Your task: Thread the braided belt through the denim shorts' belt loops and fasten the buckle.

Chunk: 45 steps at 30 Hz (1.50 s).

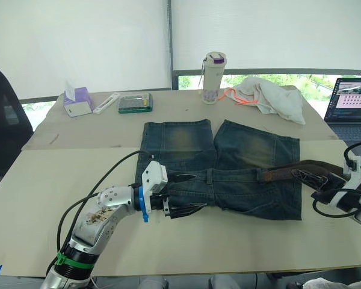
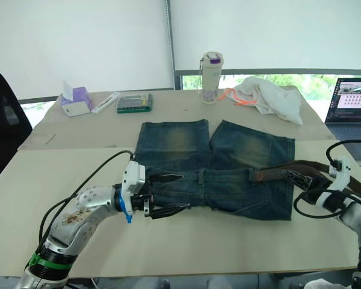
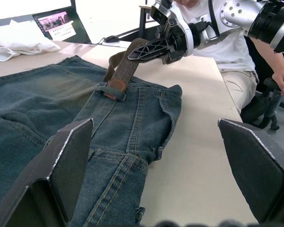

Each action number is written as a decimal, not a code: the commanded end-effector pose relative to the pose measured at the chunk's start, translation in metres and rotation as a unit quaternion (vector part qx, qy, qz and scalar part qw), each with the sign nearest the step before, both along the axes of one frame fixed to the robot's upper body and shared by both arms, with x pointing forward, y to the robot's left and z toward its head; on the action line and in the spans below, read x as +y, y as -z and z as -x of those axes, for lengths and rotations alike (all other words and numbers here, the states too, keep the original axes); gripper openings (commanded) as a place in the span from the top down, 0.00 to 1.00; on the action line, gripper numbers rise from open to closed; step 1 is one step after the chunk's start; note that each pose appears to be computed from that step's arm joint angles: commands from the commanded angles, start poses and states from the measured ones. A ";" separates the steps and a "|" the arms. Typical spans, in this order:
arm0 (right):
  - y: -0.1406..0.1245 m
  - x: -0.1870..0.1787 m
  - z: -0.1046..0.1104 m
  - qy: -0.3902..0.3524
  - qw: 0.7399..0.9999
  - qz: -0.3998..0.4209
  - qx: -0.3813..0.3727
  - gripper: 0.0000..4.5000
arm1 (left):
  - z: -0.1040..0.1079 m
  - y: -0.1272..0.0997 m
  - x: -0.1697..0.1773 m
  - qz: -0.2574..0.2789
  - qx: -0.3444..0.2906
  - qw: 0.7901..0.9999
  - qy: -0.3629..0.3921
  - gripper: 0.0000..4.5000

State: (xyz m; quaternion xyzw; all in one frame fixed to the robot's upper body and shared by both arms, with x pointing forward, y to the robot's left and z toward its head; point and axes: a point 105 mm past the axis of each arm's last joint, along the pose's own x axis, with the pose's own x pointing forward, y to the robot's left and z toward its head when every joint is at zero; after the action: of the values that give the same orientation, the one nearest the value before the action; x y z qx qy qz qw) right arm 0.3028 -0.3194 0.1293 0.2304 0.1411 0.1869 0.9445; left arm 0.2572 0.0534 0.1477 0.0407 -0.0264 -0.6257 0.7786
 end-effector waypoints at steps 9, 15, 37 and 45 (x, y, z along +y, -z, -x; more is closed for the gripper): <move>-0.008 0.028 -0.009 -0.041 0.999 -0.021 -0.013 1.00 | -0.003 -0.006 -0.002 0.029 -0.001 1.000 -0.005 0.01; 0.009 0.049 -0.013 -0.062 0.994 -0.090 0.018 1.00 | -0.007 -0.004 -0.002 0.049 0.025 0.998 -0.011 0.01; -0.021 0.067 0.013 -0.137 0.925 -0.352 -0.035 1.00 | -0.063 0.016 -0.075 0.202 0.402 0.891 -0.060 0.01; -0.014 0.082 0.020 -0.159 0.928 -0.337 -0.022 1.00 | -0.057 0.011 -0.099 0.211 0.453 0.866 0.015 0.01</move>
State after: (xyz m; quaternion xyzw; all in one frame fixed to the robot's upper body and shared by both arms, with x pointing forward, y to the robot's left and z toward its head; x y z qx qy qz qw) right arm 0.2838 -0.2406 0.1267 0.5190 0.1109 0.3509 0.7715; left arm 0.3179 -0.0386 0.1222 -0.4090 0.2100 -0.5390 0.7057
